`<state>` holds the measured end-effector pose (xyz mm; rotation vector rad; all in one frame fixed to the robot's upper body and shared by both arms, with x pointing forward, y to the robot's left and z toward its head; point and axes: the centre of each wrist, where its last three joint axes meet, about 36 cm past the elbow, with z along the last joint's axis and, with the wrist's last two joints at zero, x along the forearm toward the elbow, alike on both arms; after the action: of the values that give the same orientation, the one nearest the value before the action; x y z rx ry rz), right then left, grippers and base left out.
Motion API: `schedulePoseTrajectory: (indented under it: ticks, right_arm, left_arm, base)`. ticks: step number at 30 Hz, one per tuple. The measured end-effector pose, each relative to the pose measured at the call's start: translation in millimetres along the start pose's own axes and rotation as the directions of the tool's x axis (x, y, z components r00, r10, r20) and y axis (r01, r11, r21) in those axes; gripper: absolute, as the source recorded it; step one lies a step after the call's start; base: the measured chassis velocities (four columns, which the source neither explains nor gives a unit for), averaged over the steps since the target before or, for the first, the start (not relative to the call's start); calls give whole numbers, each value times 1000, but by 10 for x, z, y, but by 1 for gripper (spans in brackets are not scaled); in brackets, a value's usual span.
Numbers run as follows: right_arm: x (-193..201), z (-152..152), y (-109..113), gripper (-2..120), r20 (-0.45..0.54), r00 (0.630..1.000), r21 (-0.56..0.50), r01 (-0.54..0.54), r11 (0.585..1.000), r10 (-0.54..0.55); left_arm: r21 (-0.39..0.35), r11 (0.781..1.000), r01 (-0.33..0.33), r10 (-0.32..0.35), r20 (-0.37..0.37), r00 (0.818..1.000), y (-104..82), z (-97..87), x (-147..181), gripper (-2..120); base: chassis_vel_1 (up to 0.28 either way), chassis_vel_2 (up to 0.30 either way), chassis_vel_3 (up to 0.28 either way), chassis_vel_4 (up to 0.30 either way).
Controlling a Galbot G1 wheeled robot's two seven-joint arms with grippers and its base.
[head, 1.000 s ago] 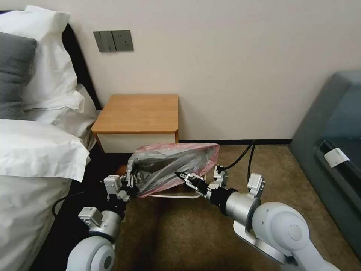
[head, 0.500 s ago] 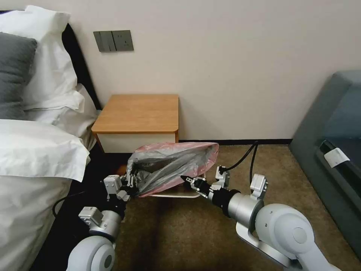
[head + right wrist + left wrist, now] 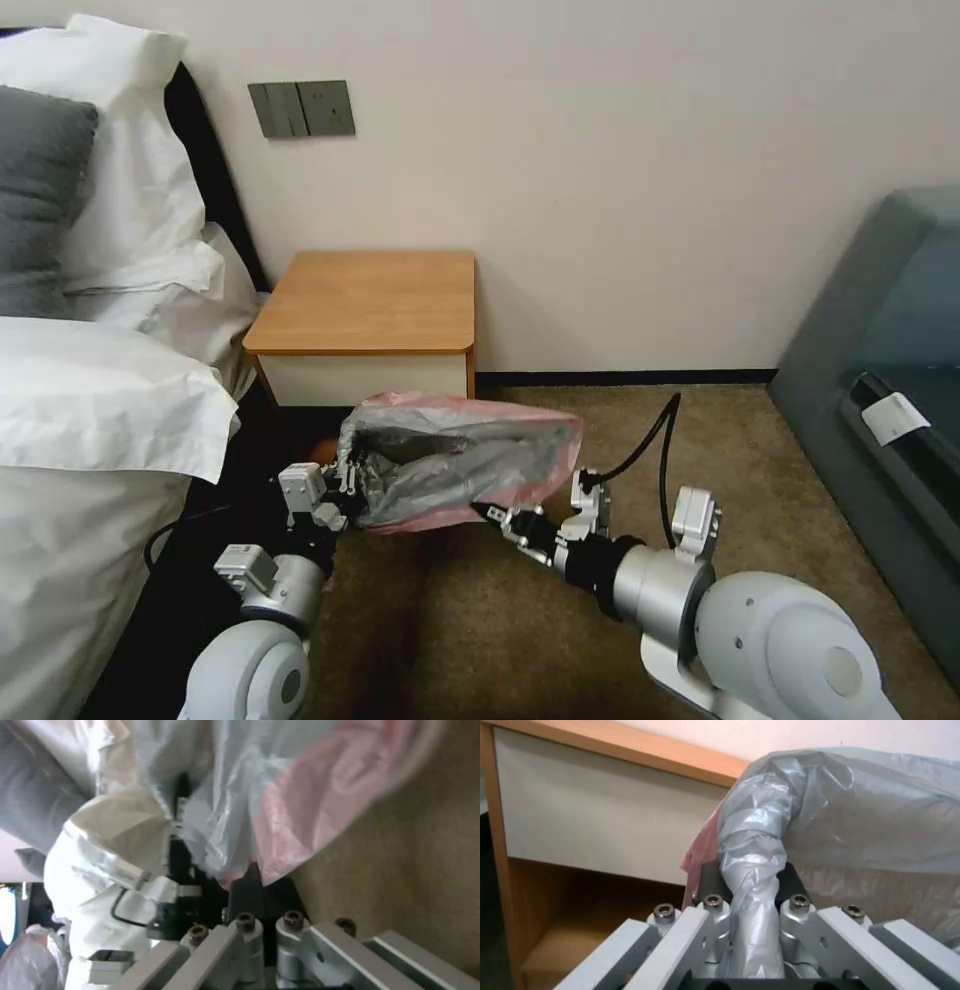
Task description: Pick up the garbage bag from the table and place it over the trash can.
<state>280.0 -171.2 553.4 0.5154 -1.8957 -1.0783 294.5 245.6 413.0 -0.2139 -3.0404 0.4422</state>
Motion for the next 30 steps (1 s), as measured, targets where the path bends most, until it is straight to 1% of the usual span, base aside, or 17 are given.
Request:
schedulePoseTrajectory:
  ticks: [7,9,14,20,22,30]
  right_arm:
    - [-46,-29,-87,0,-25,999,-22,-34,999,33]
    - [-104,-69,-151,0,-35,998,-23,-57,998,56]
    - [-199,-109,-233,0,-44,995,-28,-89,996,87]
    - [-288,-156,-314,0,-35,993,-37,-111,993,110]
    - [-334,-181,-371,0,-22,992,-39,-124,992,123]
    - [-364,-250,-450,0,24,987,-38,-156,987,157]
  left_arm:
    - [10,1000,2,-2,9,1000,0,-20,-34,7]
    - [23,1000,0,0,7,1000,-6,-25,-43,7]
    - [45,999,-4,4,6,1000,-26,-62,-43,7]
    - [64,998,-9,9,5,1000,-40,-117,-32,7]
    - [74,997,-8,8,0,1000,-35,-143,-17,7]
    - [71,997,-6,7,-11,1000,-20,-165,17,7]
  base:
    - [0,0,0,0]
    - [0,0,0,0]
    - [0,0,0,0]
    - [0,0,0,0]
    - [0,0,0,0]
    - [0,0,0,0]
